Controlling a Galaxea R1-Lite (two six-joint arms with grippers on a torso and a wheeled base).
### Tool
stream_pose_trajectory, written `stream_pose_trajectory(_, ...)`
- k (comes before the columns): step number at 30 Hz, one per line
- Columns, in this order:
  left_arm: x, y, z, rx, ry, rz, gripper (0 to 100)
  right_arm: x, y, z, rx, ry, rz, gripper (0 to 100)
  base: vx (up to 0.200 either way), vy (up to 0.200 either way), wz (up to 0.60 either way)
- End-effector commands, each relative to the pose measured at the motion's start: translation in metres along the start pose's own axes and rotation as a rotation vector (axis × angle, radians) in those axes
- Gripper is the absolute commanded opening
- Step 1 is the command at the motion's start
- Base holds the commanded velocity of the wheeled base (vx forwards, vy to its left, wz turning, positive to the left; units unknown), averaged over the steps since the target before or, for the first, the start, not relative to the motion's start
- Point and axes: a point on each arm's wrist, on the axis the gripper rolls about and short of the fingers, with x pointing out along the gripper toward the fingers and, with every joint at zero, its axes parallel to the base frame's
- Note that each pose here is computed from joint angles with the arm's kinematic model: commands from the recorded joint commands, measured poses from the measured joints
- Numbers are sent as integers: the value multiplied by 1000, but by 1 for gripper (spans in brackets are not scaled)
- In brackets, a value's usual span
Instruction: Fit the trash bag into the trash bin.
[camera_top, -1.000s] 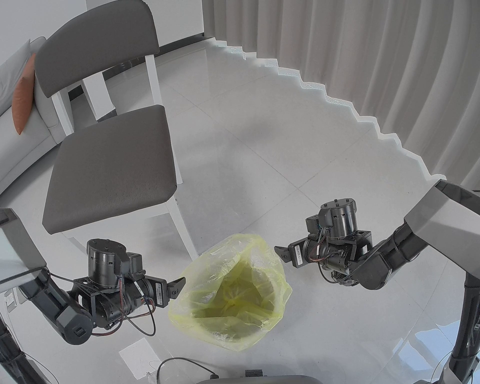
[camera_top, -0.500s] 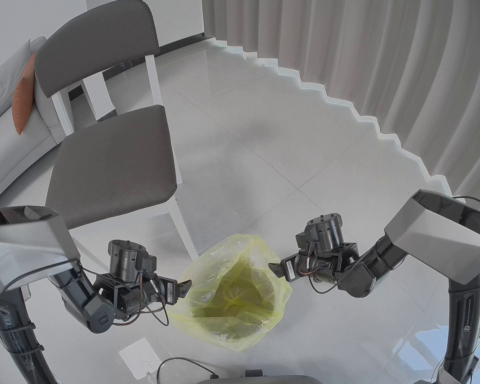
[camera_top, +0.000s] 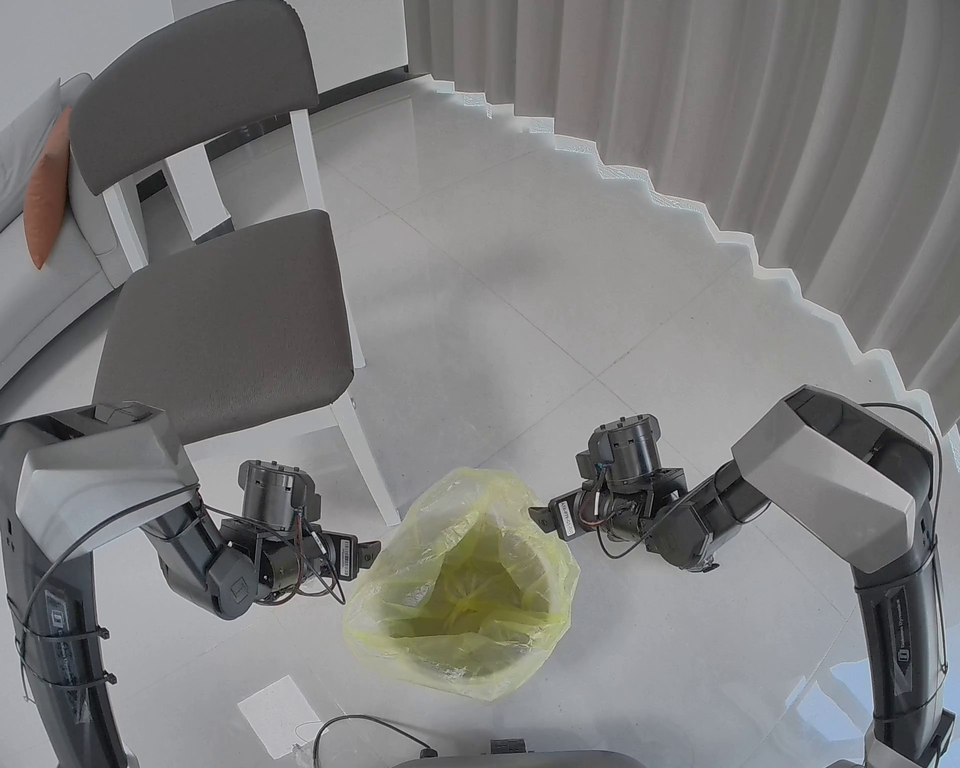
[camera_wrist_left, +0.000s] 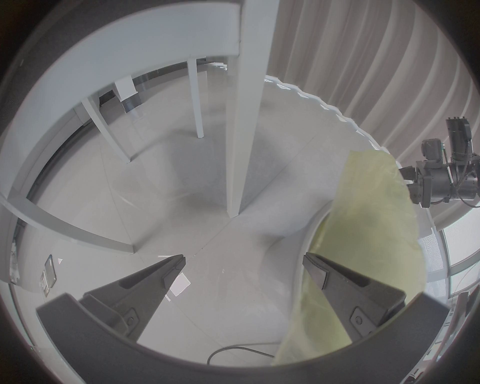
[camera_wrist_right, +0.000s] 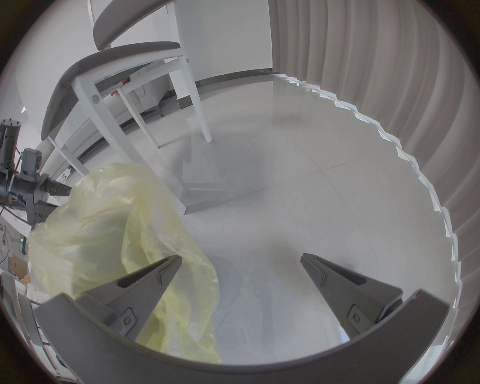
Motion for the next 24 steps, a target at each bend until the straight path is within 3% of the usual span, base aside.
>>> stream_pose_trajectory(1,17,9,-1,-18,15,24,100,20,-2,-5,-2,18,-7,100,0,0,0)
stream_pose_trajectory(8,-14,31,15,-83,-64,62,100,32,-1,-9,-7,39,-8,100,0,0,0)
stream_pose_trajectory(12,-54,38,25,-114,-130,24,100,30,-1,-9,-7,42,-8,100,0,0,0)
stream_pose_trajectory(15,-85,31,23,-112,-140,-31,100,24,-2,-4,-6,33,-8,100,0,0,0)
stream_pose_trajectory(17,-102,13,16,-77,-137,-87,100,19,-2,-1,-6,29,-7,100,0,0,0)
stream_pose_trajectory(20,-112,1,13,-53,-145,-124,100,16,-2,-1,-5,29,-6,100,0,0,0)
stream_pose_trajectory(24,-124,-30,7,17,-140,-222,100,13,1,-2,-8,31,-8,100,0,0,0)
